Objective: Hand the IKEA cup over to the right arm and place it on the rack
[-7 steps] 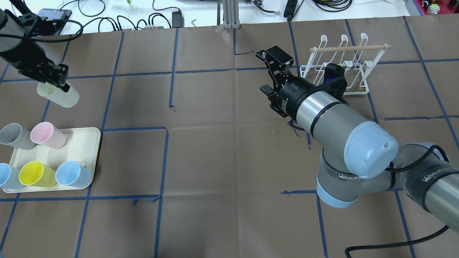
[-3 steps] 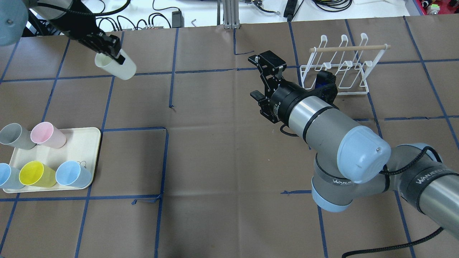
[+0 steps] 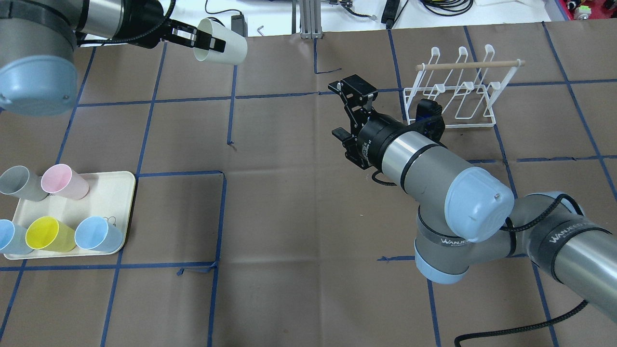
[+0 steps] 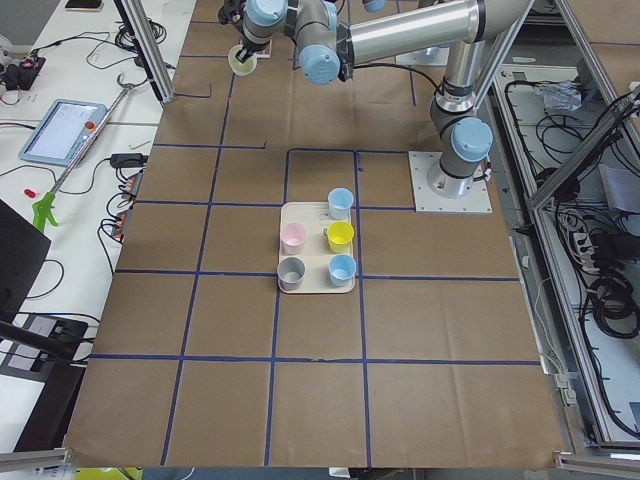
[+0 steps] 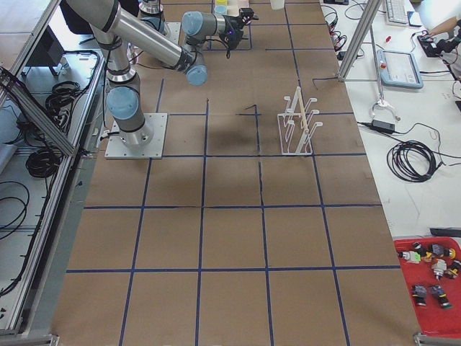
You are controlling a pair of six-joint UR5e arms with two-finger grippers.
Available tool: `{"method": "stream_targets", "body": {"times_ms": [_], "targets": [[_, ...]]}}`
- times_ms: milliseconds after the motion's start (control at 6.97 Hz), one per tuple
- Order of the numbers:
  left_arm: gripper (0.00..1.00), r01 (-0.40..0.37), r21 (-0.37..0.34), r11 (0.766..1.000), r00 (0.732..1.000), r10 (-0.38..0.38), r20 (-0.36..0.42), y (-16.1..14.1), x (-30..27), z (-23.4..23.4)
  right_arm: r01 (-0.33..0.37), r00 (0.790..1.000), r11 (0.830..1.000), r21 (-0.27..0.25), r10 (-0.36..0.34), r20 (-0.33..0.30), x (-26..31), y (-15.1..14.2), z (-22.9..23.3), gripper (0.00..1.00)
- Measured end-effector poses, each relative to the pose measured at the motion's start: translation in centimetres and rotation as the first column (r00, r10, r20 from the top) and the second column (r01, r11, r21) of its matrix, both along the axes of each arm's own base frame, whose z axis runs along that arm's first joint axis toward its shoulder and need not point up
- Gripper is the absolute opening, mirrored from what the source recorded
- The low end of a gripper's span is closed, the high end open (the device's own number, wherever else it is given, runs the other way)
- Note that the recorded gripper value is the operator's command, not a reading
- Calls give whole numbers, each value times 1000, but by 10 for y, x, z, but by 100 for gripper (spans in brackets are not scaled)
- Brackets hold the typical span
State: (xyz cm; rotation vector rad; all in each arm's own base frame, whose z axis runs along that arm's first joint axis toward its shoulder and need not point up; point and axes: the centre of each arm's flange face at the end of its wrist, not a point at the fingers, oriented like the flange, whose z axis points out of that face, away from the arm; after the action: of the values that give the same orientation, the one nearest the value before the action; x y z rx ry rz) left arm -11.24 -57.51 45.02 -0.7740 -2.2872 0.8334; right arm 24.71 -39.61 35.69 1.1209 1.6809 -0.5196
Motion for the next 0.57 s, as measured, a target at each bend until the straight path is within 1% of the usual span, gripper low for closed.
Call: {"method": "stream_targets", "body": {"times_ms": [143,287,430,574], "targets": [[0,33,-103,994,997,-39,-60,21,-10,-13,4,1000,1000,4,-4,-1,0,-1,-1,100],[0,59,-196,979,991,-80,-102,44,-18,-31,7,1000,1000,10,-7,1,0,-1,-1,100],[0,80,-277,958,984,-120,-133,68,-25,-52,8,1000,1000,23,-8,1,1,-2,-2,100],[0,92,-333,938,977,-149,-150,87,-31,-68,5,1000,999,39,-5,-1,3,-4,-2,100]]}}
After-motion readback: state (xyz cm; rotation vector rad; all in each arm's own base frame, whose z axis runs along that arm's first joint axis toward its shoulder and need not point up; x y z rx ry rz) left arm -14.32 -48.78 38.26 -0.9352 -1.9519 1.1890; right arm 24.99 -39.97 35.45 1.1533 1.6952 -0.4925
